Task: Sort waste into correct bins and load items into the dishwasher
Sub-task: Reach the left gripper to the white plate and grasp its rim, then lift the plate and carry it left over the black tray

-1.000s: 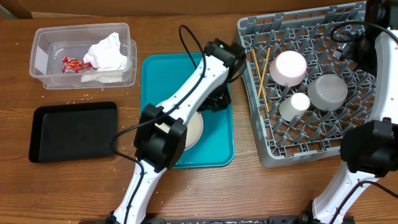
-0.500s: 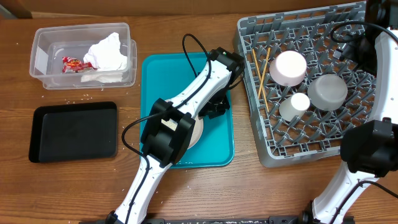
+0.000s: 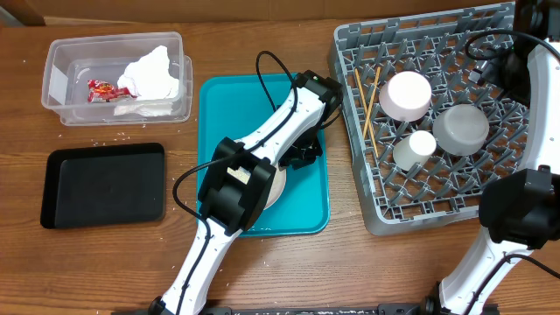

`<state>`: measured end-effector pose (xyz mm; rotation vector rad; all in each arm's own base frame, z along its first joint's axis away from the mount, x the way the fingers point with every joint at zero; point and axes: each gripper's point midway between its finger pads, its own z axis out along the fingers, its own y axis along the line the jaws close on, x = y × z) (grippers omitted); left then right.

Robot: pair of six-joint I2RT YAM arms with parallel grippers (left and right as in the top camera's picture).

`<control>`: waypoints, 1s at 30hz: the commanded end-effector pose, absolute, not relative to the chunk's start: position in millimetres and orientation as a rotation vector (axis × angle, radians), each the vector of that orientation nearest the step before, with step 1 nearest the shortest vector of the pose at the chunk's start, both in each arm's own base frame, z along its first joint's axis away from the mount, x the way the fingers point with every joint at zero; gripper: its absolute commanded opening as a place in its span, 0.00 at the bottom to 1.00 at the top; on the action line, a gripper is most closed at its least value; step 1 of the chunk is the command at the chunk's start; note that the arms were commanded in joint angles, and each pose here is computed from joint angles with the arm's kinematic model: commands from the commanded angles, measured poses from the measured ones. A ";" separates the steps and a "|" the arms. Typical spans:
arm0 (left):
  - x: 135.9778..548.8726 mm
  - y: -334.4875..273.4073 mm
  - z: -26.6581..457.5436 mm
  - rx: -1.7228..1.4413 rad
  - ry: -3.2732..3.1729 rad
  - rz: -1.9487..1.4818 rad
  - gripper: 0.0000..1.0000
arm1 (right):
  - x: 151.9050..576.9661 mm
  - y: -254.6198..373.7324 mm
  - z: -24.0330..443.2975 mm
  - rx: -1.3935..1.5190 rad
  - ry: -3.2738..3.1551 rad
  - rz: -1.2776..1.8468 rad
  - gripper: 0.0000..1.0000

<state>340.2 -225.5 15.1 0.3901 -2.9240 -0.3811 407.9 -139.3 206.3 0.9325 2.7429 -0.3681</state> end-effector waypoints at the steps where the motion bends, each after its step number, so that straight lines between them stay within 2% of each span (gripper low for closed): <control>1: 335.3 -221.2 6.8 0.407 -2.906 -0.434 0.32 | 407.9 -140.2 230.8 0.932 2.669 -0.352 1.00; 7: 336.1 -222.5 5.2 0.417 -2.911 -0.428 0.22 | 407.9 -140.2 230.8 0.932 2.669 -0.352 1.00; 10: 335.2 -221.9 3.9 0.416 -2.907 -0.431 0.21 | 407.9 -140.2 230.8 0.932 2.669 -0.352 1.00; 16: 335.2 -221.8 4.0 0.416 -2.907 -0.432 0.04 | 407.9 -140.2 230.8 0.932 2.669 -0.352 1.00; 23: 331.6 -214.6 10.3 0.405 -2.891 -0.486 0.04 | 407.9 -140.2 230.8 0.932 2.669 -0.352 1.00; 30: 353.0 -205.7 55.1 0.329 -2.990 -0.574 0.04 | 407.9 -140.2 230.8 0.932 2.669 -0.352 1.00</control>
